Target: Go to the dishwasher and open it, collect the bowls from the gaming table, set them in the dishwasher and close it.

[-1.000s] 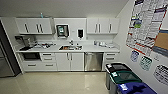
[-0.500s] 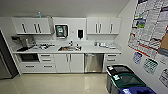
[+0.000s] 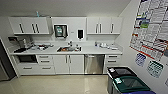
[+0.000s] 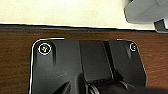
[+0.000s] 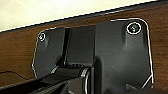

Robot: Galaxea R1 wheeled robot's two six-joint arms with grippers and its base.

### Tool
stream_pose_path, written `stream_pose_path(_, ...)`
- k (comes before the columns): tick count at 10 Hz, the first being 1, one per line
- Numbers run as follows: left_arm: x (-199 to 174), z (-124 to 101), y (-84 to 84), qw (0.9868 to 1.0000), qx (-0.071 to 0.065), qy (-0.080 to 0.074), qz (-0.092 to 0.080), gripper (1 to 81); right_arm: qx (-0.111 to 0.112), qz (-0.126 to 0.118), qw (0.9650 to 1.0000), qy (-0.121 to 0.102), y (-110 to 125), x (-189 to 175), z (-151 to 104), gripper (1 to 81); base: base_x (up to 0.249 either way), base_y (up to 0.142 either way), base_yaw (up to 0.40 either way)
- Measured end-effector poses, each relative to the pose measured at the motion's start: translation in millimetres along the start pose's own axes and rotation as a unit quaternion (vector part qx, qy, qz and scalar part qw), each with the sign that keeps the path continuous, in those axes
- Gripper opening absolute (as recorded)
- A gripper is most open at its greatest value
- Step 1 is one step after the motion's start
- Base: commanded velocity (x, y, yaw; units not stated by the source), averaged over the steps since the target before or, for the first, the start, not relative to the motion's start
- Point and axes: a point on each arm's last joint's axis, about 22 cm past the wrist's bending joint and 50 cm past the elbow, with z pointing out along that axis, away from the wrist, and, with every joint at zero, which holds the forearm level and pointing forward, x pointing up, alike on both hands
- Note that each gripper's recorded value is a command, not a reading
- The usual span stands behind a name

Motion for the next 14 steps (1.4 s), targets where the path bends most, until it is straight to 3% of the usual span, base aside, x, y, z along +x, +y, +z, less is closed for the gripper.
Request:
stream_pose_path(7, -0.5, -0.1, -0.6, 1.0, 0.001, 0.0, 0.0, 81.1, 0.001, 0.0, 1.0, -0.001, -1.2, -1.4, 0.3, 81.1, 0.144, 0.0, 0.0)
stream_pose_path(14, -4.7, 0.9, 4.1, 1.0, -0.002, -0.002, -0.001, 81.1, -0.002, 0.0, 1.0, -0.001, 3.1, -2.2, -1.1, 81.1, 0.14, 0.063, 0.0)
